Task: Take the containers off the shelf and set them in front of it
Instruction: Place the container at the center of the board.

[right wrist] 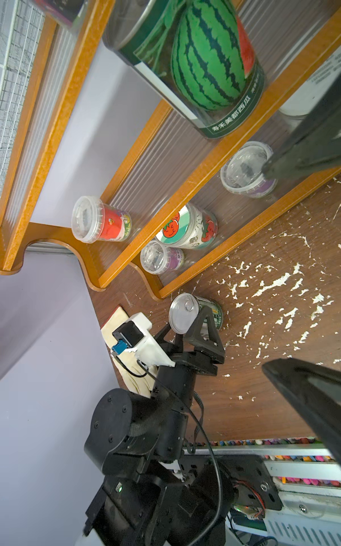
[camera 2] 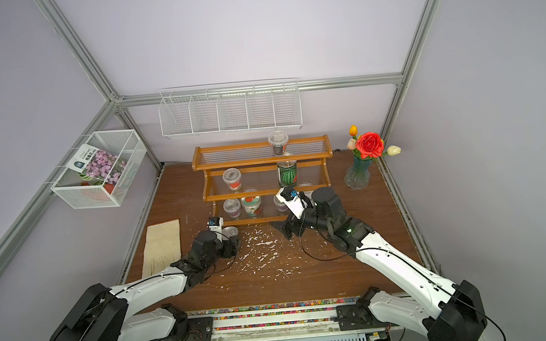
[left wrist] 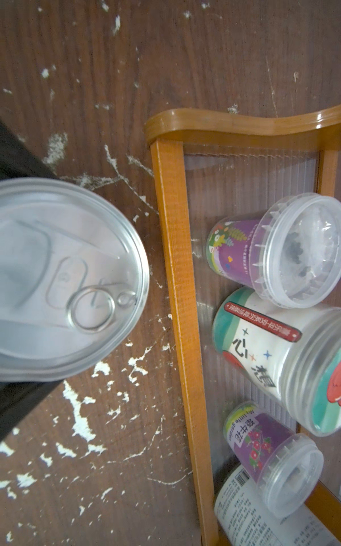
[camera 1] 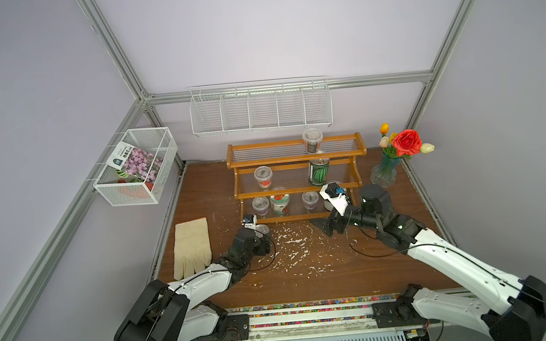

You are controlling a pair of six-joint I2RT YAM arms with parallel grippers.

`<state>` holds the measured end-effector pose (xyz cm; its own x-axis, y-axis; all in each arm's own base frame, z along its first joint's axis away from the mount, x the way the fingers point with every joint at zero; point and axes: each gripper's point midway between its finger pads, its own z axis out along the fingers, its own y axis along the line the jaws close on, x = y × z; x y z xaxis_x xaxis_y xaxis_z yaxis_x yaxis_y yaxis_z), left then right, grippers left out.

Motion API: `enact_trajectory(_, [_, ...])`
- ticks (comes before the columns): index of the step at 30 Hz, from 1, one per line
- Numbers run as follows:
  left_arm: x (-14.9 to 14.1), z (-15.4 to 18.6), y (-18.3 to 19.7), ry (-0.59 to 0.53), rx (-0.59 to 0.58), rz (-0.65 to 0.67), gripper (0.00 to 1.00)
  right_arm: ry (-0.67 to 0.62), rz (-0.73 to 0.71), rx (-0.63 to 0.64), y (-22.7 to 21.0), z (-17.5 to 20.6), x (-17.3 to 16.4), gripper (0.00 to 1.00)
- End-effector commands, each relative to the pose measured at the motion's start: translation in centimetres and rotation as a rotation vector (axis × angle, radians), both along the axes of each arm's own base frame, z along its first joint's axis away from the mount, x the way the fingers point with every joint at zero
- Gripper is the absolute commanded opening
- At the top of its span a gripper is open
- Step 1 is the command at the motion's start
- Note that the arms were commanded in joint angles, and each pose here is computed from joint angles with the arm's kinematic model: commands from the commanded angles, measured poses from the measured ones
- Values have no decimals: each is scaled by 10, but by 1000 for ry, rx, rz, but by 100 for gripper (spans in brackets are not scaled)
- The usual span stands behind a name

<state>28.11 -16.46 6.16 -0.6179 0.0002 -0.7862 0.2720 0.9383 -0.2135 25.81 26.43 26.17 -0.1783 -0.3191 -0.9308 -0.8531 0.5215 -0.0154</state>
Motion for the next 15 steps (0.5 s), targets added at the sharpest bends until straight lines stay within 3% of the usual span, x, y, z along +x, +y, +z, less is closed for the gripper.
enact_trajectory(1, [-8,-7,6,29,6,21,82,-24,-15,16,0,10,1,97])
enact_trajectory(15, [-14,28,17,0,7,49,90,-32,-125,107,-16,61,18,97])
